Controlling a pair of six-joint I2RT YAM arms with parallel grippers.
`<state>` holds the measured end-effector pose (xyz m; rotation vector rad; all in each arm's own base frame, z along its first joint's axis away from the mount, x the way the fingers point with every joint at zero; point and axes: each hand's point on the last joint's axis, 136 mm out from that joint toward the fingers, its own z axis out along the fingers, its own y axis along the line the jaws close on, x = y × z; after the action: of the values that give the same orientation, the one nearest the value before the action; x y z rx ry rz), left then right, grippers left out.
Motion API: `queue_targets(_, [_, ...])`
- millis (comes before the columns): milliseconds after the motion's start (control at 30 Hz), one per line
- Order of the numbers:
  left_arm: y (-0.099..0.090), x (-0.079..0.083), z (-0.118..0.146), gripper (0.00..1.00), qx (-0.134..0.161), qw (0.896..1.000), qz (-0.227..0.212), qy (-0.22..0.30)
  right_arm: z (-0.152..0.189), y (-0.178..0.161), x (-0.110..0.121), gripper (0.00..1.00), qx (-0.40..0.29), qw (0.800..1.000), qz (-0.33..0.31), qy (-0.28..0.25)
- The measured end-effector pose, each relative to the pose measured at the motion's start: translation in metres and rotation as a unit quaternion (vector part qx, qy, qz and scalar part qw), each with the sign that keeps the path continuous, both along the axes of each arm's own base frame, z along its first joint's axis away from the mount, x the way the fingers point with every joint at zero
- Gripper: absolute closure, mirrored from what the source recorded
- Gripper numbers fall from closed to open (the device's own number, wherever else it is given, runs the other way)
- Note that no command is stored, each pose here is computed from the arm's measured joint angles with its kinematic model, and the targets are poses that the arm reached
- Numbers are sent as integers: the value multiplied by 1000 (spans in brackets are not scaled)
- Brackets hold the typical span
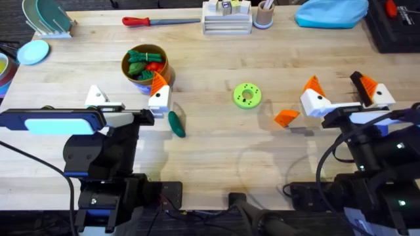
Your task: Pick up the gripper from the table and insert it into the empty holder that is missing its gripper. Then pick up a screw, insert it into the mounting hole, and use the screwdriver to tighten it. Finally, clean up the table by picking up the vegetable and placing it into the bucket.
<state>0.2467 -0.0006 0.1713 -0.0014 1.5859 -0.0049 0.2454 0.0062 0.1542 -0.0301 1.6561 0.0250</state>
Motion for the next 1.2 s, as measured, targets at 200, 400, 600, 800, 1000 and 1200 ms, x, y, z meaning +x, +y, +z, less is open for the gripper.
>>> queue_targets(200, [0, 0, 0, 8, 0, 1000, 0, 0, 0, 0, 0, 11, 0, 1000, 0, 0])
queue_targets(400, [0, 0, 6, 8, 0, 1000, 0, -12, 0, 0, 0, 10, 0, 1000, 0, -1])
queue_targets(600, [10, -6, -7, 8, 3, 999, 30, 45, 9, 0, 0, 10, 8, 1000, -1, -14])
queue_targets(800, [22, -28, 57, 8, 7, 996, 64, 62, 26, 0, -16, 10, -19, 999, 2, 42])
queue_targets(1000, [32, -41, 112, 8, 17, 985, 91, 148, 97, 0, -41, 9, -89, 995, 12, 42])
queue_targets(1200, [34, -23, 140, 8, 27, 968, 96, 232, 107, 0, -58, 10, -102, 986, 23, 131])
